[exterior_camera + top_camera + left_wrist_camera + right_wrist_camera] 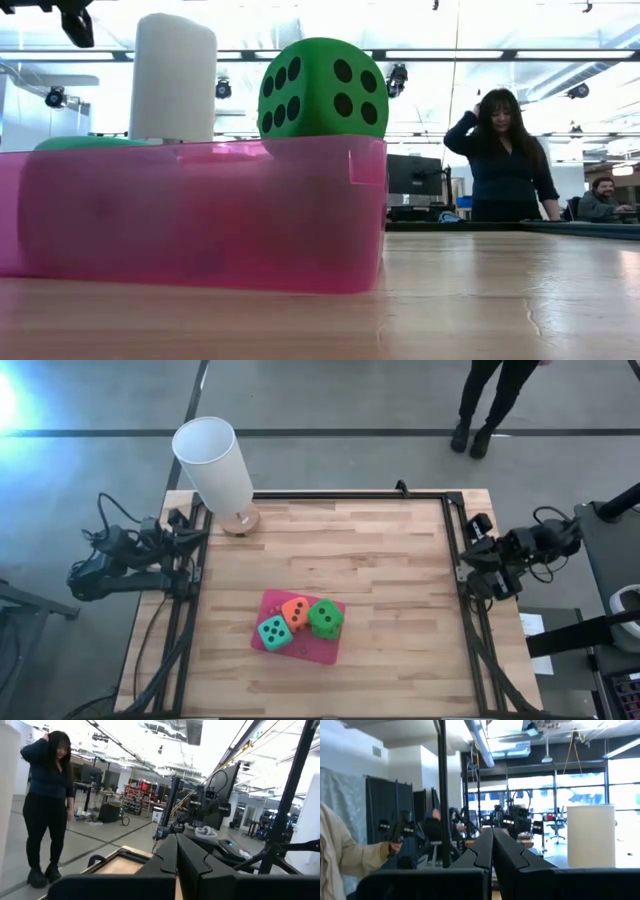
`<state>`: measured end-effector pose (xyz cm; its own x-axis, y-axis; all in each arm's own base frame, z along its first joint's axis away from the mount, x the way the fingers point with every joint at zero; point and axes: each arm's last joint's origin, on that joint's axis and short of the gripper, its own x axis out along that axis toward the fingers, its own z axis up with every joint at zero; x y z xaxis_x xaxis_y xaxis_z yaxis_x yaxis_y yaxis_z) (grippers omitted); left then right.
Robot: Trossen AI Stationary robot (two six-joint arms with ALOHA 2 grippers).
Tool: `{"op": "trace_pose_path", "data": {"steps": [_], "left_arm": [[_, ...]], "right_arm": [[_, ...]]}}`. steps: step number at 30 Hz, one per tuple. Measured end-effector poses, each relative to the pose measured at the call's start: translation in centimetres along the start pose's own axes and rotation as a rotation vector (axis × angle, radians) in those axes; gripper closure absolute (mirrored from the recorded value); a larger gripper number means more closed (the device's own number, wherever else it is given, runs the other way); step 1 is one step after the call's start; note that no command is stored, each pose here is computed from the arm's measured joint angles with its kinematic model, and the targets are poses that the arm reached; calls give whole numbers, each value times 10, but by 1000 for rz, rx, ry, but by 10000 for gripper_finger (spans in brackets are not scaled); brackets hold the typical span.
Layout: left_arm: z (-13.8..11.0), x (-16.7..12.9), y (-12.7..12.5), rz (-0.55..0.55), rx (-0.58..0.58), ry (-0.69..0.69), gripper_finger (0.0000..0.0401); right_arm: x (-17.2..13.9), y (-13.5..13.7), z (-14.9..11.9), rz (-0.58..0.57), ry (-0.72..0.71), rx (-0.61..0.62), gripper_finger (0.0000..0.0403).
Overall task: Pick & Place Dice
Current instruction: Return to Home Position
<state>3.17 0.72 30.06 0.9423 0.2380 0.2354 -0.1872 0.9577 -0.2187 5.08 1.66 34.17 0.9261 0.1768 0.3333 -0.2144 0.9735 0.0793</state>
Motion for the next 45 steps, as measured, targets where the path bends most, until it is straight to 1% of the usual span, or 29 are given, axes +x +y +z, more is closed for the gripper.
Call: {"op": "trace_pose_path", "data": {"steps": [10,13,15,17,21,26,29,33,38,45], "left_arm": [[-2,0,1,22,7,12,398],[-3,0,1,24,8,14,398],[-3,0,1,30,9,19,398],[-4,0,2,33,11,30,398],[-8,2,2,36,13,42,398],[-31,11,5,43,2,78,398],[-47,18,6,42,1,75,398],[-71,25,10,41,-1,69,398],[-100,30,14,50,-7,77,398],[-124,32,19,75,-28,110,398]], "right_arm": [[-32,-9,-8,-25,-109,12,394],[-33,-9,-9,-47,-112,-9,394],[-33,-9,-10,-47,-87,-18,394],[-33,-10,-9,-74,-91,-23,394],[-33,-10,-13,-74,-86,-27,394],[-25,-8,-37,-75,-30,-16,394],[-22,-8,-47,-90,-62,0,394],[-17,-7,-67,-99,-67,-10,394],[-14,-6,-92,-101,-88,7,394],[-14,-6,-124,-108,-127,22,394]]}}
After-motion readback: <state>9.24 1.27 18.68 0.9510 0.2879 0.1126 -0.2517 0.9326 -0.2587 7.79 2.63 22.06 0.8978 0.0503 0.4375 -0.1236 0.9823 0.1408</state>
